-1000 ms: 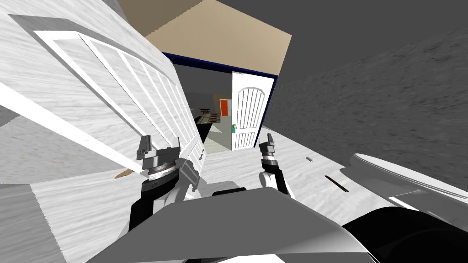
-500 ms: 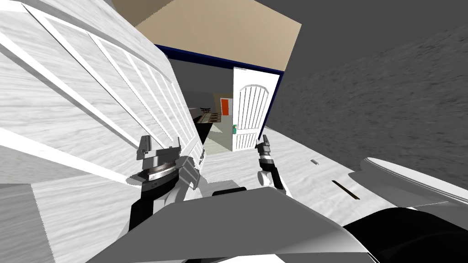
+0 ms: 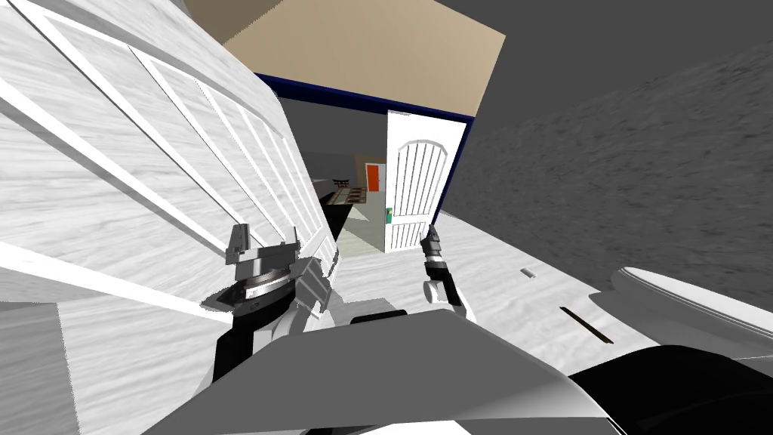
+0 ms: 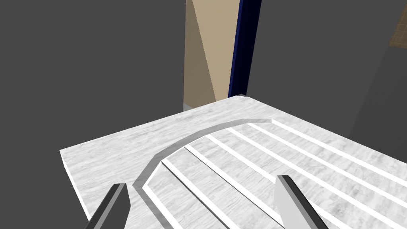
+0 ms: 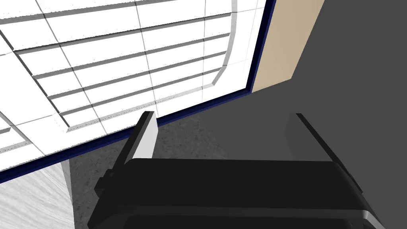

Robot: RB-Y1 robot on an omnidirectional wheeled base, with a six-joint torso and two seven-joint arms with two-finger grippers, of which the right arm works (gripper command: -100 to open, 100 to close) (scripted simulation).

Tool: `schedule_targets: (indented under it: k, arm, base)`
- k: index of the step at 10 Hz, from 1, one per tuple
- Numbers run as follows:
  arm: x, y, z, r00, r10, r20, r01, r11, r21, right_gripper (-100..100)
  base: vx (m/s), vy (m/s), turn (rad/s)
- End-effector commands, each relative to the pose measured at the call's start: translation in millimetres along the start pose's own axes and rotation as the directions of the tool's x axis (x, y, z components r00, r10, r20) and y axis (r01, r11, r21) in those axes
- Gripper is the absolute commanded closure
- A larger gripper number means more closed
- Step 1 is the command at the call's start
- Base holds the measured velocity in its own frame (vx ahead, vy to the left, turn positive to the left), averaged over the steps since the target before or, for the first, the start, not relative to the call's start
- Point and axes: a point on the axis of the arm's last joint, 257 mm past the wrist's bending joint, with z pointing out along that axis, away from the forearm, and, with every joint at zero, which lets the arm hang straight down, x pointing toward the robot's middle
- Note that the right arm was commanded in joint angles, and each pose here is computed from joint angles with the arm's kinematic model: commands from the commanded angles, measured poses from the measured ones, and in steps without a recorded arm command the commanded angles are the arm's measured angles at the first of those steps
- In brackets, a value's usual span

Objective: Pull the door open

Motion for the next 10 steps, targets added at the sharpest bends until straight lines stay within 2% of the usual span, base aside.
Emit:
schedule_targets:
  k: [1,10]
  arm:
    - [-0.6,-13.4,1.3,1.0,-0.003,-0.006,0.004,1.0,0.022,-100]
    - [0.8,-84.6,9.1,0.999,-0.022,-0.033,0.026,0.989,0.147,-100]
  base:
    - [0.118,0.0,0.032]
    - [0.101,-0.007,0.034]
